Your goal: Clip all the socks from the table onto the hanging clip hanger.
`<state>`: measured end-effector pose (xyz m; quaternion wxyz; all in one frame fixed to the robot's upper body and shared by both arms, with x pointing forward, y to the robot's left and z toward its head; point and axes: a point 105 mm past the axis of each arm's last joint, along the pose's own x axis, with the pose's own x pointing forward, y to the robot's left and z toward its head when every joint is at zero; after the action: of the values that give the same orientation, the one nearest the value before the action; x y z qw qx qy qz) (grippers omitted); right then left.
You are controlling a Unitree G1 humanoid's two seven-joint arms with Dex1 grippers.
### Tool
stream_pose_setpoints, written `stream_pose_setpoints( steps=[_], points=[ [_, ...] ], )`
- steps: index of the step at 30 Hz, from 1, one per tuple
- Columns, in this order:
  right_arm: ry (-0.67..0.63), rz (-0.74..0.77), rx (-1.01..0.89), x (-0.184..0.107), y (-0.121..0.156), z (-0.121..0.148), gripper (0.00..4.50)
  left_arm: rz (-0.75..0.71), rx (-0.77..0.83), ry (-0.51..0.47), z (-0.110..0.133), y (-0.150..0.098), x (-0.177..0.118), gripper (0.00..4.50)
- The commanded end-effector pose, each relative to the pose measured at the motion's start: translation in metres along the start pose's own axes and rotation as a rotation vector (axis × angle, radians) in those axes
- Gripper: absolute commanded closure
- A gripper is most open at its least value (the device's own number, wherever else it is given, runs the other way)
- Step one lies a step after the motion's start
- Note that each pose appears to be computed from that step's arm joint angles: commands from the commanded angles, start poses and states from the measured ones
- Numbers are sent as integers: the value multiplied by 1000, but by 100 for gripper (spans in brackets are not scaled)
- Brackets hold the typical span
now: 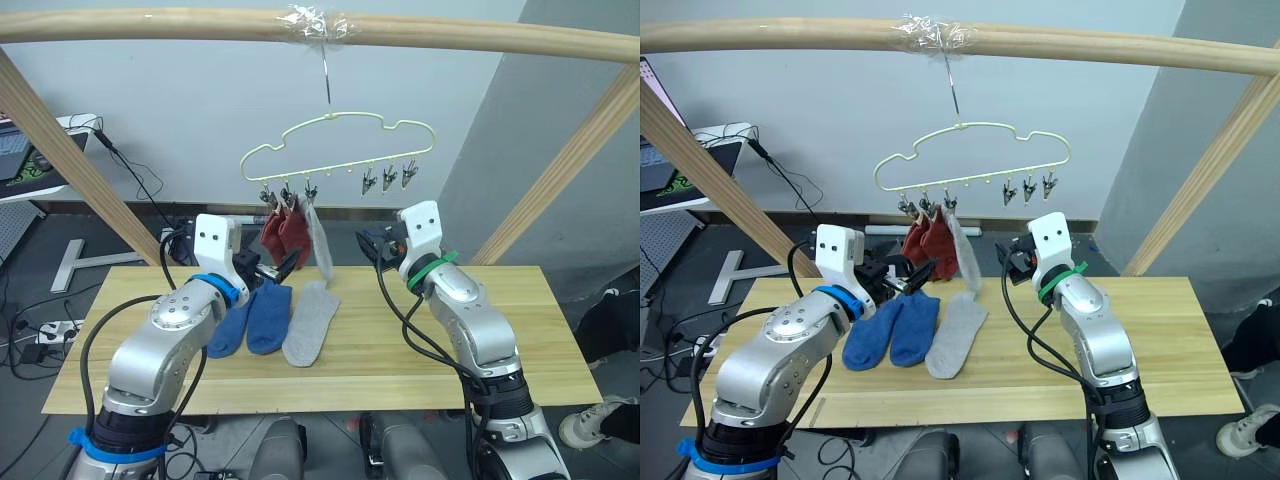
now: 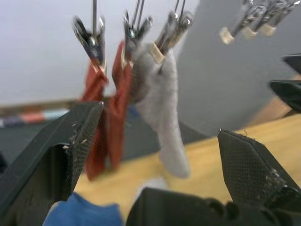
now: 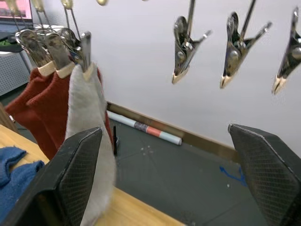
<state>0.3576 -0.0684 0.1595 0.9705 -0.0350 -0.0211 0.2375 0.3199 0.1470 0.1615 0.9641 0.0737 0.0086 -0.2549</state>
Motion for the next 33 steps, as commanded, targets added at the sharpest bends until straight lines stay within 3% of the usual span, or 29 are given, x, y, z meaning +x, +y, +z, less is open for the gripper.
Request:
stream_pose_setpoints(
  steps=[1,4,7,14,19,33],
  points=[
    [-103,15,7,-4,3,26,3,-162,23,-107,23,-8,-9,0],
    [-119,13,27,-3,2,30,3,-221,13,-162,34,-15,-13,0],
    [-127,-1,16,-2,1,33,77,-249,50,-172,35,-18,-15,0],
    [-145,-13,32,2,4,38,77,-242,63,-223,46,-16,-11,0],
    [-160,-20,49,8,8,43,195,-248,68,-243,50,-18,-12,0],
    [-151,-103,55,34,-2,43,195,-243,47,-262,52,-17,-13,0]
  ],
)
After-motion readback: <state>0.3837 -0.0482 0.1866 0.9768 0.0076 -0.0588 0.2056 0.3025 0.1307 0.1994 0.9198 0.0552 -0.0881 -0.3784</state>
